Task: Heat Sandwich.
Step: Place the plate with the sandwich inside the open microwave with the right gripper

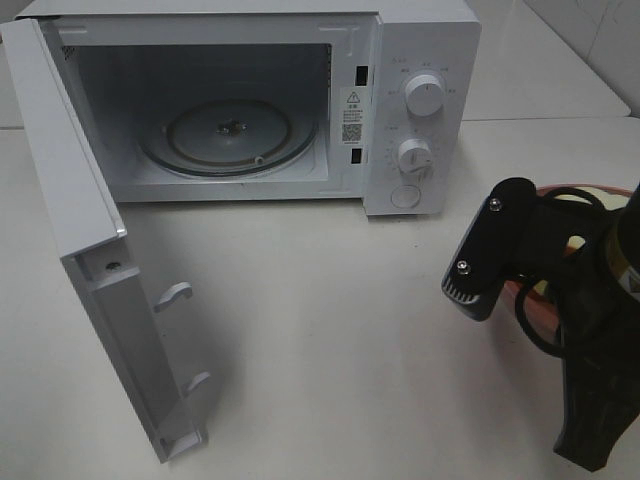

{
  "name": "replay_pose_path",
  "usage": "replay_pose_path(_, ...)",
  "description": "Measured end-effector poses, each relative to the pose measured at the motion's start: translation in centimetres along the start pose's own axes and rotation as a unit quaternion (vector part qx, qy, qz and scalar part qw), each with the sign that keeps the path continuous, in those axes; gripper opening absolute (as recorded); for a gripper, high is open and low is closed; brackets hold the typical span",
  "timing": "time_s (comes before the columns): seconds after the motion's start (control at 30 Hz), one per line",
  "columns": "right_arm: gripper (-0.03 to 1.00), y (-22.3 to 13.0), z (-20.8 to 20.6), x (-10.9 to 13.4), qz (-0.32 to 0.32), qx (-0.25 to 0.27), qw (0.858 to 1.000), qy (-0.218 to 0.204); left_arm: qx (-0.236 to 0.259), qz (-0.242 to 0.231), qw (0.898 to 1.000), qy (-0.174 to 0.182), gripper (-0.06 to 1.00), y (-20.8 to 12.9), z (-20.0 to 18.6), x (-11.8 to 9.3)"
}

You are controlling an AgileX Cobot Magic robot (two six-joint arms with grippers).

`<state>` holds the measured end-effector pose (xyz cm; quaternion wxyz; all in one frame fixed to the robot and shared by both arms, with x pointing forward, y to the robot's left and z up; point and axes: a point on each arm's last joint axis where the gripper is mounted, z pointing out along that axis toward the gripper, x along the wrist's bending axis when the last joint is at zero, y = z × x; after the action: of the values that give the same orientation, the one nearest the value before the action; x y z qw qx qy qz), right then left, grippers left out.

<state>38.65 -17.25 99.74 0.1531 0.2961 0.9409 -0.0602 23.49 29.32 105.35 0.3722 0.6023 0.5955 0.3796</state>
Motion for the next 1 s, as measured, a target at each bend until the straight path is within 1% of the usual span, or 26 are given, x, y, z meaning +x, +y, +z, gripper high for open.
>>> replay_pose_path(0.07,0.03,0.1,0.0,0.0,-0.019,-0.007,1.000,0.000,0.000,0.000,1.000,0.000,0.97,0.0,0.0,0.0)
replay_pose_path(0.1,0.03,0.3,0.0,0.0,-0.039,-0.017,0.999,0.000,0.000,0.000,1.000,0.000,0.97,0.0,0.0,0.0)
replay_pose_path(0.13,0.03,0.3,0.0,0.0,-0.039,-0.017,0.999,0.000,0.000,0.000,1.000,0.000,0.97,0.0,0.0,0.0)
replay_pose_path(0.23,0.03,0.7,0.0,0.0,-0.076,-0.036,0.996,0.000,0.000,0.000,1.000,0.000,0.97,0.0,0.0,0.0)
replay_pose_path(0.33,0.03,0.8,0.0,0.1,-0.094,-0.043,0.995,-0.001,0.000,0.000,1.000,0.000,0.97,0.0,0.0,0.0)
replay_pose_path(0.37,0.03,0.9,0.0,0.1,-0.110,-0.049,0.993,-0.002,0.000,0.000,1.000,0.000,0.97,0.0,0.0,0.0)
replay_pose_path(0.47,0.03,1.0,-0.1,0.1,-0.125,-0.052,0.991,-0.003,0.000,0.000,1.000,0.000,0.97,0.0,0.0,0.0)
replay_pose_path(0.57,0.03,1.2,-0.1,0.1,-0.165,-0.064,0.984,-0.007,0.000,0.000,1.000,0.000,0.97,0.0,0.0,0.0)
replay_pose_path(0.6,0.03,1.2,-0.1,0.1,-0.165,-0.064,0.984,-0.007,0.000,0.000,1.000,0.000,0.97,0.0,0.0,0.0)
replay_pose_path(0.7,0.03,1.5,-0.1,0.1,-0.212,-0.079,0.974,-0.012,0.000,0.000,1.000,0.000,0.97,0.0,0.0,0.0)
replay_pose_path(0.77,0.03,1.5,-0.1,0.1,-0.223,-0.083,0.971,-0.014,0.000,0.000,1.000,0.000,0.97,0.0,0.0,0.0)
replay_pose_path(0.8,0.03,1.7,-0.1,0.1,-0.248,-0.091,0.964,-0.017,0.000,0.000,1.000,0.000,0.97,0.0,0.0,0.0)
replay_pose_path(0.9,0.03,1.9,-0.2,0.1,-0.290,-0.102,0.951,-0.024,0.000,0.000,1.000,0.000,0.97,0.0,0.0,0.0)
replay_pose_path(0.93,0.03,1.9,-0.2,0.1,-0.290,-0.102,0.951,-0.024,0.000,0.000,1.000,0.000,0.97,0.0,0.0,0.0)
replay_pose_path(0.97,0.03,2.0,-0.2,0.2,-0.312,-0.110,0.943,-0.027,0.000,0.000,1.000,0.000,0.97,0.0,0.0,0.0)
replay_pose_path(1.0,0.03,2.1,-0.2,0.2,-0.324,-0.112,0.939,-0.029,0.000,0.000,1.000,0.000,0.97,0.0,0.0,0.0)
